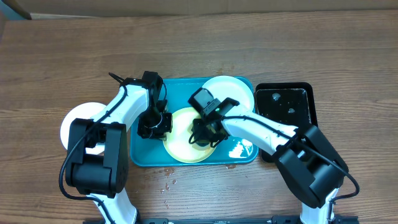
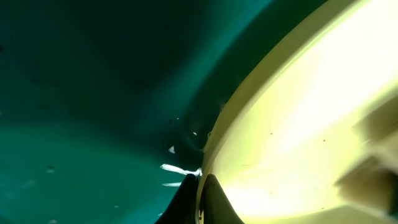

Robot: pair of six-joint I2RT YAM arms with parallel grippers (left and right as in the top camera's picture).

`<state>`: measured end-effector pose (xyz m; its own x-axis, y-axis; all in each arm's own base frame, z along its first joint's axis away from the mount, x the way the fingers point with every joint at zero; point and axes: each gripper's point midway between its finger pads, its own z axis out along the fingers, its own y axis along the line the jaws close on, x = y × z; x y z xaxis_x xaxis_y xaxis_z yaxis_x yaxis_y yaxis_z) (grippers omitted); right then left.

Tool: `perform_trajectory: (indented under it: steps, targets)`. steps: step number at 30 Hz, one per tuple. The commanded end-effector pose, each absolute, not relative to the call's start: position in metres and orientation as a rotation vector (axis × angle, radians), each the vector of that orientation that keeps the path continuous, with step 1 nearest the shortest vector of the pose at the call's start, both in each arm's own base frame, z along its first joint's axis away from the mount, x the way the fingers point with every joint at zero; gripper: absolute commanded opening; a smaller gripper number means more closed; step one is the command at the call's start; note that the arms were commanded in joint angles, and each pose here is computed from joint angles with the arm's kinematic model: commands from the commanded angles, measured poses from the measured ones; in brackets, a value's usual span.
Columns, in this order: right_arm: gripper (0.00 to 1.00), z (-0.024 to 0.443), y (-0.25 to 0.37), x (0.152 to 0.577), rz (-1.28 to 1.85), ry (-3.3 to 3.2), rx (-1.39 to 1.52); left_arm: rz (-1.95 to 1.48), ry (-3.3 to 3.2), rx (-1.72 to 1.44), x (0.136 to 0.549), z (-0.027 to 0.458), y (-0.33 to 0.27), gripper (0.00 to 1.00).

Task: Clean dirty plates on tray and stack at the side
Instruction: 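Bring the sponge in the right gripper down onto the yellow plate, then scrub the yellow plate with the sponge while the left gripper holds it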

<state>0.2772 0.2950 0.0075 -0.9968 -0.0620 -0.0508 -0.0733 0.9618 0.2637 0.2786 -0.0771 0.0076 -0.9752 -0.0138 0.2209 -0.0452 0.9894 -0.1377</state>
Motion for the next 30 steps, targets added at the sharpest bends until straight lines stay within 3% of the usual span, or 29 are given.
perform_trajectory:
  steps: [1,8,17,24,30]
  targets:
    - [0.04,-0.013,0.254,0.296,0.185,3.049,0.045,0.101,-2.893,0.038,0.273,0.002,-0.065,0.04]
    - [0.04,0.015,0.252,0.306,0.19,2.989,0.052,0.101,-2.892,0.039,0.273,0.002,-0.065,0.04]
    - [0.04,0.103,0.258,0.322,0.336,2.772,-0.039,0.084,-2.909,0.046,0.276,0.005,-0.062,0.04]
    - [0.04,0.166,0.23,0.32,0.323,2.631,0.003,0.015,-3.004,0.076,0.282,0.035,-0.052,0.04]
    - [0.04,0.178,0.184,0.316,0.27,2.659,0.123,0.024,-3.13,0.096,0.287,0.075,-0.046,0.04]
